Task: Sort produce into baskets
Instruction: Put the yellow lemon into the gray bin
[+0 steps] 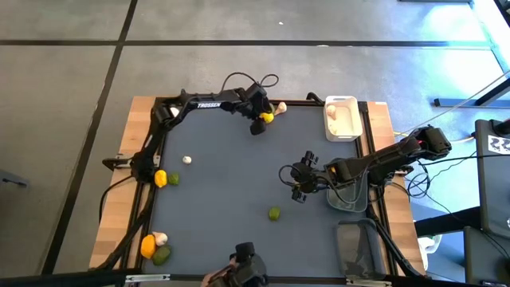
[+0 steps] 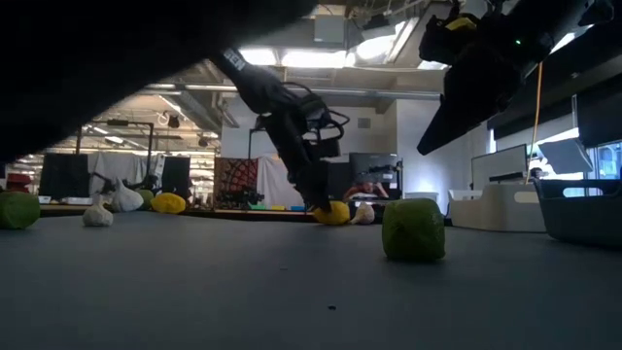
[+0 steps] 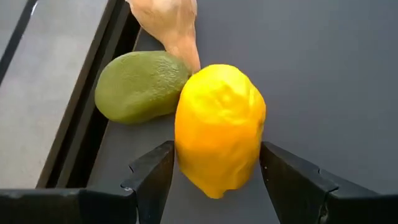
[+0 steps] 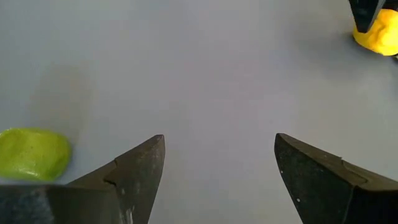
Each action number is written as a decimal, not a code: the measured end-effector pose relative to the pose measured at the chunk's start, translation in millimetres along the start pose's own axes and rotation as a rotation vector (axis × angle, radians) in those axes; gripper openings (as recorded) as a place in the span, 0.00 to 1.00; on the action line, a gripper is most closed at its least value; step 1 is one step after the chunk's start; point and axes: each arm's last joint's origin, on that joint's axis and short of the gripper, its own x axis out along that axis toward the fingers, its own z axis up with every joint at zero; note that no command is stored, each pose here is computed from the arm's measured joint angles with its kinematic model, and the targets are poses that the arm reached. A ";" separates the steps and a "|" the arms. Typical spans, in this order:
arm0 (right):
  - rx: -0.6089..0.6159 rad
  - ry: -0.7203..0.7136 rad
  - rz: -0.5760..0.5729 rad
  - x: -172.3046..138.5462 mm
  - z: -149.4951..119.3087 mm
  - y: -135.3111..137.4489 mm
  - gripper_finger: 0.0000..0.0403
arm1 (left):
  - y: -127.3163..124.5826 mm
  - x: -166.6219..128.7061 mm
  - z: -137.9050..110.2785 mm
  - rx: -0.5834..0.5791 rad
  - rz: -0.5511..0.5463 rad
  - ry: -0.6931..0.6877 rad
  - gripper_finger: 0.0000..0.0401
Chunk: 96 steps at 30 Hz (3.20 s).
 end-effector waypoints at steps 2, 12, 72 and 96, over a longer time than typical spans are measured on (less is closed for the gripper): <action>0.000 0.000 0.000 0.1 0.0 0.0 0.75 | 0.2 0.8 -0.3 0.011 0.002 0.001 0.58; 0.000 -0.001 0.000 0.0 0.0 0.1 0.75 | -0.6 3.4 -0.3 0.013 0.008 -0.003 0.51; -0.010 0.018 0.164 -79.7 -15.5 -10.9 0.75 | -164.7 -105.5 59.3 0.045 -0.202 -0.174 0.37; -0.010 -0.171 0.037 -113.9 -27.7 -8.1 0.75 | -253.5 -130.0 71.4 0.150 -0.344 -0.394 0.37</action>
